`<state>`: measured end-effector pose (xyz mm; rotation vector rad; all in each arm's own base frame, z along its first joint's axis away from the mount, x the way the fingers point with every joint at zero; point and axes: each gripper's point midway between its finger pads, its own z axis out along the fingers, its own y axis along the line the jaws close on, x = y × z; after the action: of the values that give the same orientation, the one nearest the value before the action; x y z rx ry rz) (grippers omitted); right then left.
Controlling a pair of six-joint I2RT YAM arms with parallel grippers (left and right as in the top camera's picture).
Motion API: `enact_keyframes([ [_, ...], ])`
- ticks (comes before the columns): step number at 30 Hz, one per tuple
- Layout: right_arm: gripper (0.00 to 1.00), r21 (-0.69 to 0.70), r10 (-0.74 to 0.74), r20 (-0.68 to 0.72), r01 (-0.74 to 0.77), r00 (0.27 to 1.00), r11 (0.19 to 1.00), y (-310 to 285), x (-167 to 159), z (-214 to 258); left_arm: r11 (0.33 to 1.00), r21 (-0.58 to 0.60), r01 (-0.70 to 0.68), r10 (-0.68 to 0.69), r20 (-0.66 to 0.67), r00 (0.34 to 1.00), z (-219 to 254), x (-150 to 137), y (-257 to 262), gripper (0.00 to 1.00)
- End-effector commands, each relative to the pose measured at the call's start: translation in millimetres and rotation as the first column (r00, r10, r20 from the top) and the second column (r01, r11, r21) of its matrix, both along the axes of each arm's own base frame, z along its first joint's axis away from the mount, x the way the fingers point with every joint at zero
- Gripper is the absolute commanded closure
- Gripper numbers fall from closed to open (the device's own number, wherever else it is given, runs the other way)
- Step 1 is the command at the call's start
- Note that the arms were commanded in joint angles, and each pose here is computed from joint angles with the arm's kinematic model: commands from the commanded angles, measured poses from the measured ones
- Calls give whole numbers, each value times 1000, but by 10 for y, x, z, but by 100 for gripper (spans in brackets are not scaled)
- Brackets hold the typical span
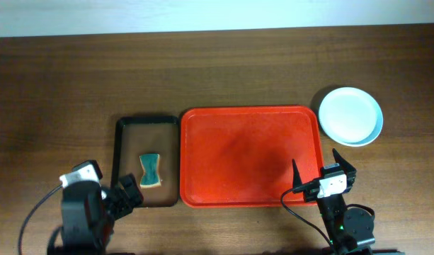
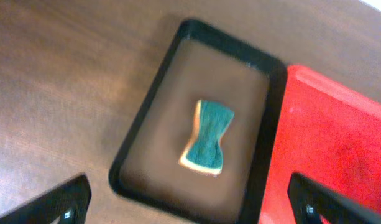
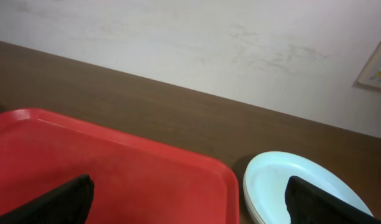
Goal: Clean dirty plates on tray and stack at the side
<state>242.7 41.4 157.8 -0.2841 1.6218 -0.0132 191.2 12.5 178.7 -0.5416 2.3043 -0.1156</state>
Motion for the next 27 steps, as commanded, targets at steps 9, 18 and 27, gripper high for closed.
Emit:
enact_keyframes([
  [9,2,1,7,-6,-7,1000,1000,17,-5,-27,999,4,52,-17,967,252,1582,98,-80,1],
  [18,2,1,7,-6,-7,1000,1000,16,-5,-28,976,197,94,-200,630,750,-227,547,-137,1],
  [27,2,1,7,-6,-7,1000,1000,17,-5,-27,967,236,97,-227,622,749,-225,547,-136,1],
])
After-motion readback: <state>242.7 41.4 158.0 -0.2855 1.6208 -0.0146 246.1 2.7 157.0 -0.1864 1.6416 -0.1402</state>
